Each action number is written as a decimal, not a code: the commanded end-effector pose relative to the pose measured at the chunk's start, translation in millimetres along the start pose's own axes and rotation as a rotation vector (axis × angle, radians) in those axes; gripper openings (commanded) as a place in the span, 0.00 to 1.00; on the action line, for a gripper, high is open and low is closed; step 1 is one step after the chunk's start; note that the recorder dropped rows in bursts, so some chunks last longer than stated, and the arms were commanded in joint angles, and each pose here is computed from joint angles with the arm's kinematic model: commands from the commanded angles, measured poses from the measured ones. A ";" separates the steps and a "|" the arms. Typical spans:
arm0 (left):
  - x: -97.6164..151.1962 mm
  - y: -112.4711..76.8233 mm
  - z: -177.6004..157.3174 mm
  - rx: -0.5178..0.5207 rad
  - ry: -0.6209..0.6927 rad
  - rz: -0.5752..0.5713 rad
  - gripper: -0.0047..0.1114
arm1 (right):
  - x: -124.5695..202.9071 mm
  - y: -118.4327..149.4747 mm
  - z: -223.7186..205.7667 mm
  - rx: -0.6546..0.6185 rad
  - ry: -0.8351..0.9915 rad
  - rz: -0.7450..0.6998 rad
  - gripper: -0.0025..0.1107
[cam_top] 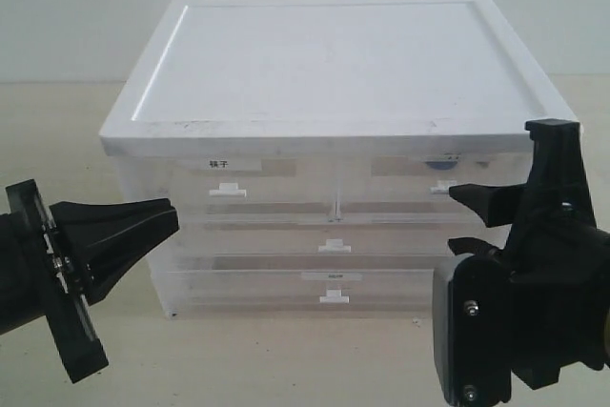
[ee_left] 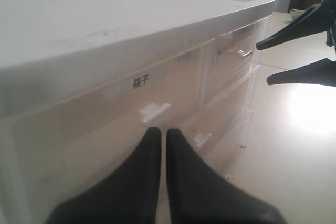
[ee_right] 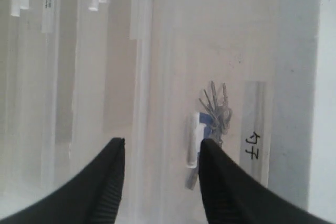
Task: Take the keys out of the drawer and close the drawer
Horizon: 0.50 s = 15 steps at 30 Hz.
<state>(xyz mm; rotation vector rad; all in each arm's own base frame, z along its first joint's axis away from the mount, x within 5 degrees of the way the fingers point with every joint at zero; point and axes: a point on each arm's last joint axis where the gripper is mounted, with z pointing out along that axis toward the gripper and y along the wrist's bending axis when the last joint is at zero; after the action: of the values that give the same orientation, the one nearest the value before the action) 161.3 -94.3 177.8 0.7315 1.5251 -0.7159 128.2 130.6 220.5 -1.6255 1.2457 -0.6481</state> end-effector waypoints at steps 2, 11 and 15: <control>-1.0 -1.3 1.2 0.018 -0.008 0.000 0.08 | 1.1 -5.3 0.3 0.028 0.020 0.008 0.37; -0.7 -2.4 1.2 0.030 -0.004 -0.011 0.08 | -2.4 -13.4 0.3 0.050 0.013 0.062 0.37; -0.6 -2.8 1.2 0.034 -0.003 -0.009 0.08 | 0.1 -13.2 2.1 0.037 0.015 0.072 0.37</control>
<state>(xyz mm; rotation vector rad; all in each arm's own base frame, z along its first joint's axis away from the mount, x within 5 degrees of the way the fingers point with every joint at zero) 159.9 -95.3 177.3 0.7460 1.5269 -0.7321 132.3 132.9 229.9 -1.5595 1.2700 -0.6422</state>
